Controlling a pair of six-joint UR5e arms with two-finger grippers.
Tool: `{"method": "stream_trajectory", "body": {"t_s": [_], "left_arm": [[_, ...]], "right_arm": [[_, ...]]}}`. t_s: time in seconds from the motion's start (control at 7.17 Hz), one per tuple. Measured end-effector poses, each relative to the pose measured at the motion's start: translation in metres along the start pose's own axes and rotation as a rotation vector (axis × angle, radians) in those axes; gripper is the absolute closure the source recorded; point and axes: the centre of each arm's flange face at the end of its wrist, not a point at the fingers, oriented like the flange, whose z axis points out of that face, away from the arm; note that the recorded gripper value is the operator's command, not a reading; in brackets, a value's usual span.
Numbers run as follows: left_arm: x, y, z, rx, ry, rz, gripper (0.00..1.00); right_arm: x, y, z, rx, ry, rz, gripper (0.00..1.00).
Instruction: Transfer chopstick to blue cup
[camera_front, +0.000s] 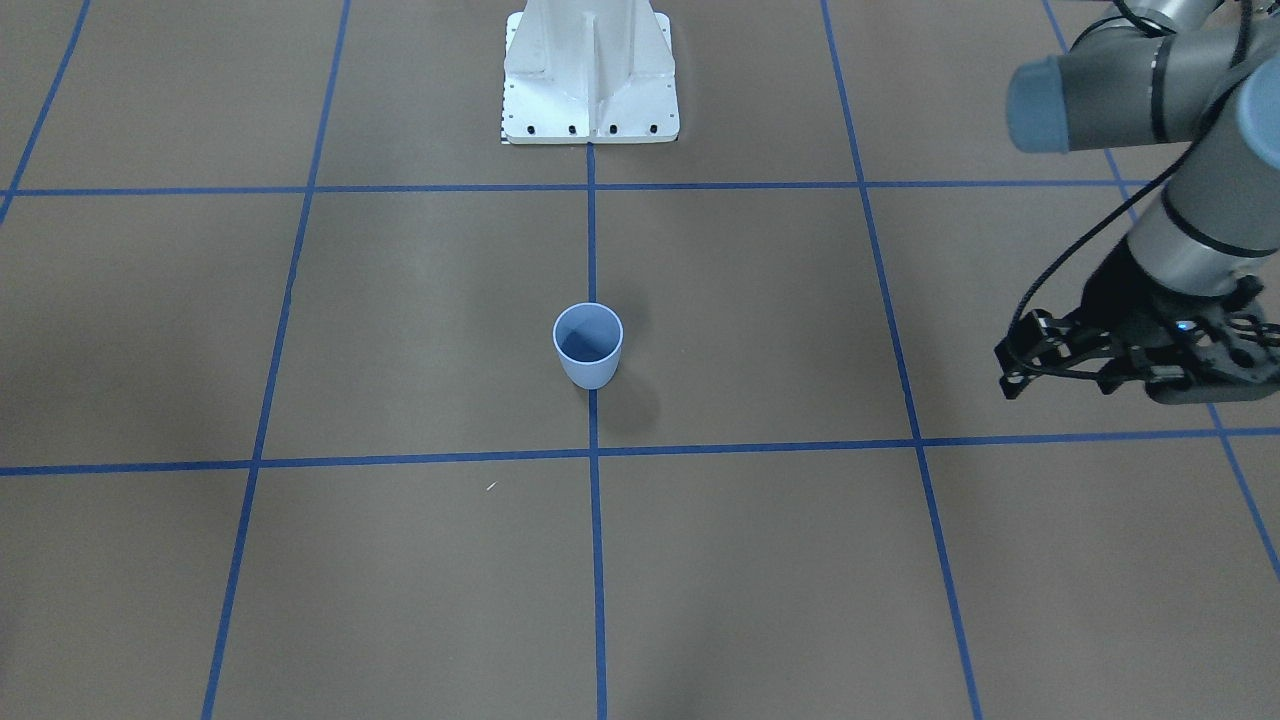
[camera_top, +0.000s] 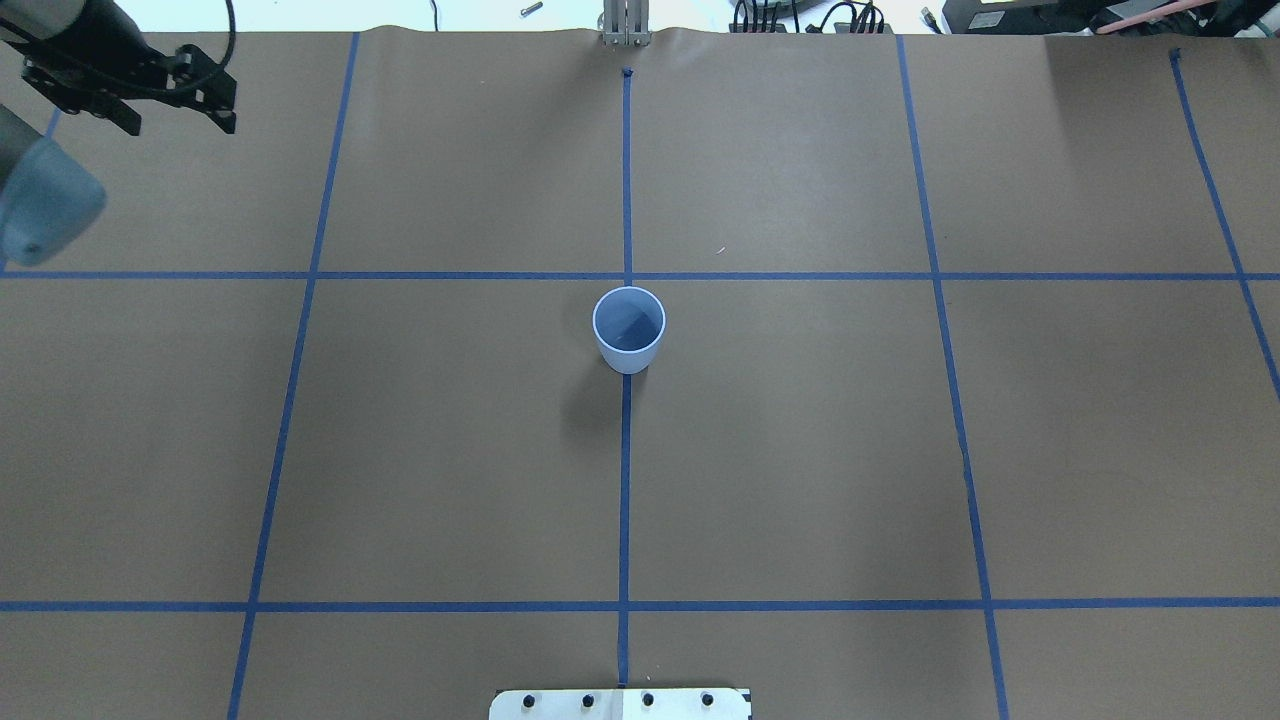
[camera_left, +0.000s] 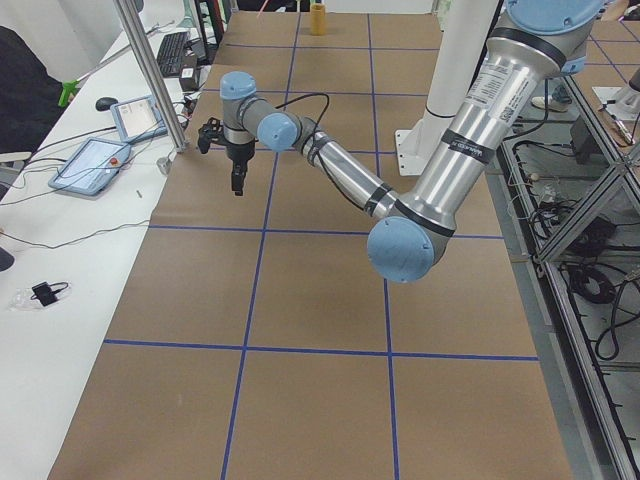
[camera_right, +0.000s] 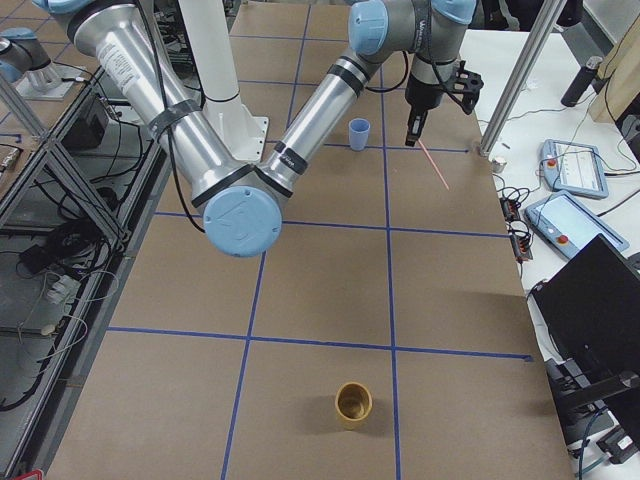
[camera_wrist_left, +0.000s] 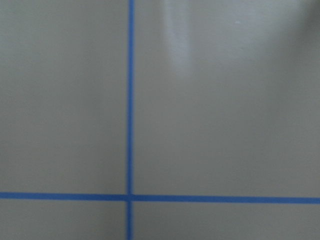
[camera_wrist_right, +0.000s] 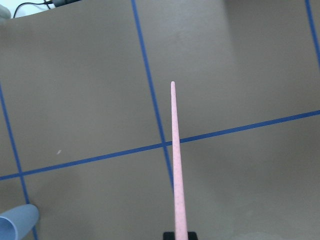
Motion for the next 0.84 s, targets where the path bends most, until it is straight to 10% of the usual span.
{"method": "stream_trajectory", "body": {"t_s": [0.84], "left_arm": [[-0.218, 0.016, 0.023, -0.085, 0.036, 0.220, 0.02]], "right_arm": [[-0.233, 0.132, 0.074, -0.041, -0.079, 0.007, 1.00]]}}
